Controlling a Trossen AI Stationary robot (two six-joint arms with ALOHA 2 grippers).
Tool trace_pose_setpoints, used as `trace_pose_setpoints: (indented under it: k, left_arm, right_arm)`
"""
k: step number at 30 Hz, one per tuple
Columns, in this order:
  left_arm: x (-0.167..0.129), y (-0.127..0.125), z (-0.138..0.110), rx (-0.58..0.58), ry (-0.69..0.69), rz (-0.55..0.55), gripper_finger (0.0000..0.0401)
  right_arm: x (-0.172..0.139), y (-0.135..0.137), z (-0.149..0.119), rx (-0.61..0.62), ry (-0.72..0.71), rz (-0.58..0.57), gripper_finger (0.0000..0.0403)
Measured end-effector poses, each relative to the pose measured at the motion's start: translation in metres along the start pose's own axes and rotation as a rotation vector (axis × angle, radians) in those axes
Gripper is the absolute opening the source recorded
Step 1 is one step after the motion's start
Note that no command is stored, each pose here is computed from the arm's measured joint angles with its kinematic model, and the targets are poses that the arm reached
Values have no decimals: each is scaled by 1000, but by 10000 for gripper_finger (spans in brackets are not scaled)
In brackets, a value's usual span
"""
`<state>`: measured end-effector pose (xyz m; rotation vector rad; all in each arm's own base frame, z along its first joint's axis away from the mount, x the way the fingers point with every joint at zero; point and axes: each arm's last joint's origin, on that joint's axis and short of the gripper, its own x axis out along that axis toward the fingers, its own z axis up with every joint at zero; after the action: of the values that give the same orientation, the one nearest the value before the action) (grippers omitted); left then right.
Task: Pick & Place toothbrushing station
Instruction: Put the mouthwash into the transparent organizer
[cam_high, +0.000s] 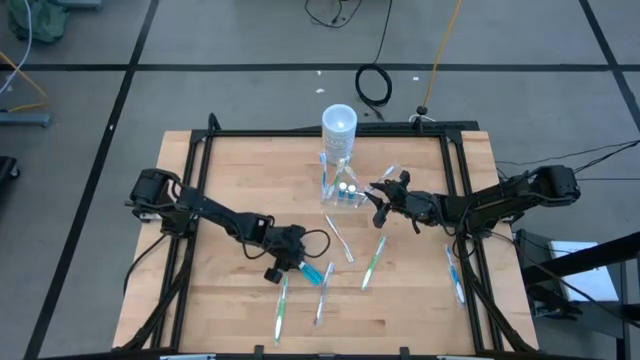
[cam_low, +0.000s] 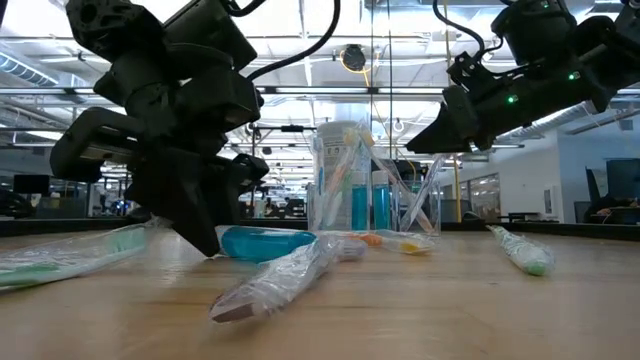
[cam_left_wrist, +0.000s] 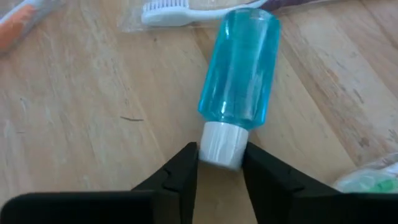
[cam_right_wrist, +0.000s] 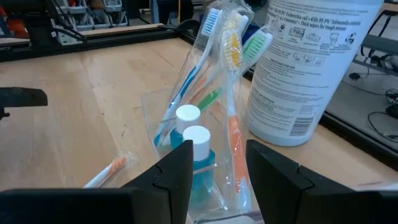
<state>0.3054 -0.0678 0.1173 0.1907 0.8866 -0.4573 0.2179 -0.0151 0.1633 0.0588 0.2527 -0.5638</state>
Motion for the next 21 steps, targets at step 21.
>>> trace_pose_setpoints:
  k: [21]
  left_arm:
    - [-64,8,34,578,21,558,96]
  right_arm:
    - [2,-3,2,-76,-16,-16,139]
